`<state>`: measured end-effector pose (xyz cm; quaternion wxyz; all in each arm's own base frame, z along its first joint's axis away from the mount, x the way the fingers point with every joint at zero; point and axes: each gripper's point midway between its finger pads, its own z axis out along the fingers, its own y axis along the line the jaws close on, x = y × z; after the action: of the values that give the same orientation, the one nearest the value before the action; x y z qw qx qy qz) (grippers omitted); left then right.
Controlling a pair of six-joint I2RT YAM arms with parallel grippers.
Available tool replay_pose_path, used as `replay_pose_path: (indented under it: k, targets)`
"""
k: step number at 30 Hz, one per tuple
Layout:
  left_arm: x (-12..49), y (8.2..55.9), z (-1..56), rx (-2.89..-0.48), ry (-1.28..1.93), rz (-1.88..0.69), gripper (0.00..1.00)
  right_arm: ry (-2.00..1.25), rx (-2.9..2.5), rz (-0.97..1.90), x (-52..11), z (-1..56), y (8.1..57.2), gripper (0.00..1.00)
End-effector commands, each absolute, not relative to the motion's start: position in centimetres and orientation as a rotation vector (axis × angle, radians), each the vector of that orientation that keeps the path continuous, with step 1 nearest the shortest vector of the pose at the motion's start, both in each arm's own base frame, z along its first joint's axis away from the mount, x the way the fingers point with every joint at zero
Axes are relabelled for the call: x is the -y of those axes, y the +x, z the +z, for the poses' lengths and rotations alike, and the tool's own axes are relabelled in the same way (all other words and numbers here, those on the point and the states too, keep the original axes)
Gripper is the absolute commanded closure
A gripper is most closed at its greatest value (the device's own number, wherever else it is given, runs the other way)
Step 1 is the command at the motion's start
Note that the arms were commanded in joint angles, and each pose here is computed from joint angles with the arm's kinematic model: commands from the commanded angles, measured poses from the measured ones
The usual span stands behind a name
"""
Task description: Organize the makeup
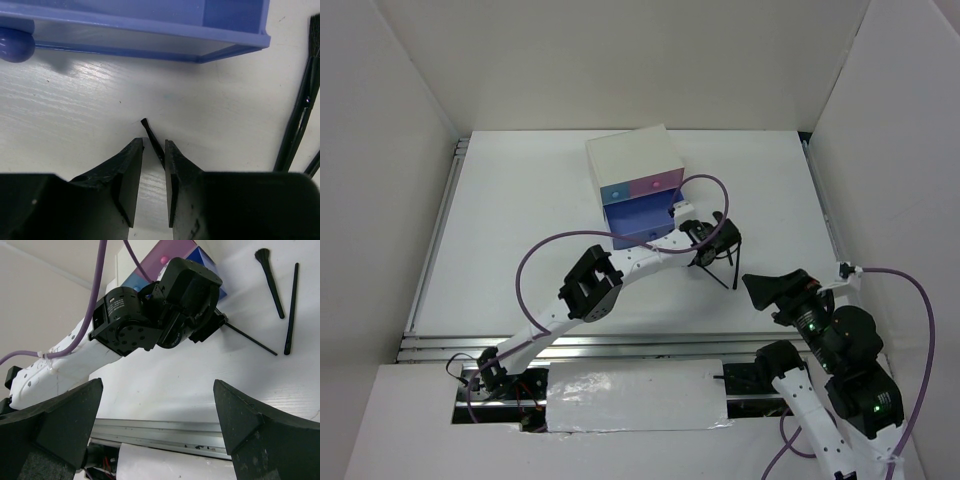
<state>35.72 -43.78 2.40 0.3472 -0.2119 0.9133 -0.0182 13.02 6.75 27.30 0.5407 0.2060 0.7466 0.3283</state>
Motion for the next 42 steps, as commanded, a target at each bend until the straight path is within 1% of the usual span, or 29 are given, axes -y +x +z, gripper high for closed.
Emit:
replay_pose_path:
  k: [1, 4, 6, 8, 9, 11, 12, 14, 16, 17, 18, 19, 20, 22, 23, 31, 42]
  targets:
    - [41.9, 32.9, -5.0, -2.511, -0.530, 0.108, 0.64, 0.462, -1.701, 0.810, -6.6, 29.4, 12.4, 0.00]
    - [41.5, 32.5, -5.5, -2.518, -0.533, 0.125, 0.69, 0.461, -1.695, 0.818, -6.7, 29.6, 12.3, 0.00]
    - [41.3, 32.5, -5.5, -2.519, -0.539, 0.127, 0.75, 0.460, -1.690, 0.822, -6.6, 29.6, 12.2, 0.00]
    - [40.8, 32.4, -5.8, -2.522, -0.542, 0.143, 0.76, 0.463, -1.685, 0.822, -6.6, 29.7, 12.1, 0.00]
    - [40.7, 32.3, -5.8, -2.524, -0.543, 0.145, 0.79, 0.465, -1.683, 0.823, -6.5, 29.7, 12.1, 0.00]
    - [40.3, 32.2, -5.8, -2.522, -0.544, 0.156, 0.81, 0.468, -1.674, 0.825, -6.5, 29.8, 11.9, 0.00]
    - [39.9, 32.1, -6.0, -2.525, -0.544, 0.169, 0.86, 0.469, -1.674, 0.829, -6.5, 29.8, 12.0, 0.00]
    - [39.6, 32.1, -5.8, -2.521, -0.546, 0.170, 0.89, 0.471, -1.670, 0.832, -6.5, 29.9, 11.9, 0.00]
    - [39.2, 31.9, -5.9, -2.522, -0.525, 0.181, 0.95, 0.471, -1.673, 0.835, -6.5, 29.9, 11.9, 0.00]
    - [39.2, 31.9, -5.2, -2.516, -0.520, 0.167, 0.96, 0.470, -1.670, 0.839, -6.6, 30.0, 11.8, 0.00]
    - [39.1, 32.0, -4.9, -2.518, -0.484, 0.164, 0.99, 0.471, -1.670, 0.840, -6.6, 30.0, 11.8, 0.00]
    - [39.7, 32.4, -4.3, -2.504, -0.455, 0.100, 1.00, 0.475, -1.668, 0.844, -6.6, 30.0, 11.8, 0.00]
    - [38.9, 31.7, -5.1, -2.537, -0.352, 0.123, 1.00, 0.475, -1.670, 0.847, -6.6, 29.9, 11.8, 0.00]
    - [40.5, 32.2, -3.5, -2.518, -0.271, -0.006, 1.00, 0.478, -1.664, 0.856, -6.6, 30.0, 11.7, 0.00]
    - [39.6, 31.5, -4.0, -2.542, -0.187, 0.023, 1.00, 0.480, -1.664, 0.859, -6.7, 30.0, 11.8, 0.00]
    - [41.1, 30.1, -0.6, -2.496, 0.217, -0.153, 1.00, 0.488, -1.662, 0.895, -7.3, 29.8, 12.2, 0.00]
    - [41.7, 29.5, 3.1, -2.402, 0.468, -0.210, 1.00, 0.486, -1.662, 0.894, -7.2, 30.5, 12.1, 0.00]
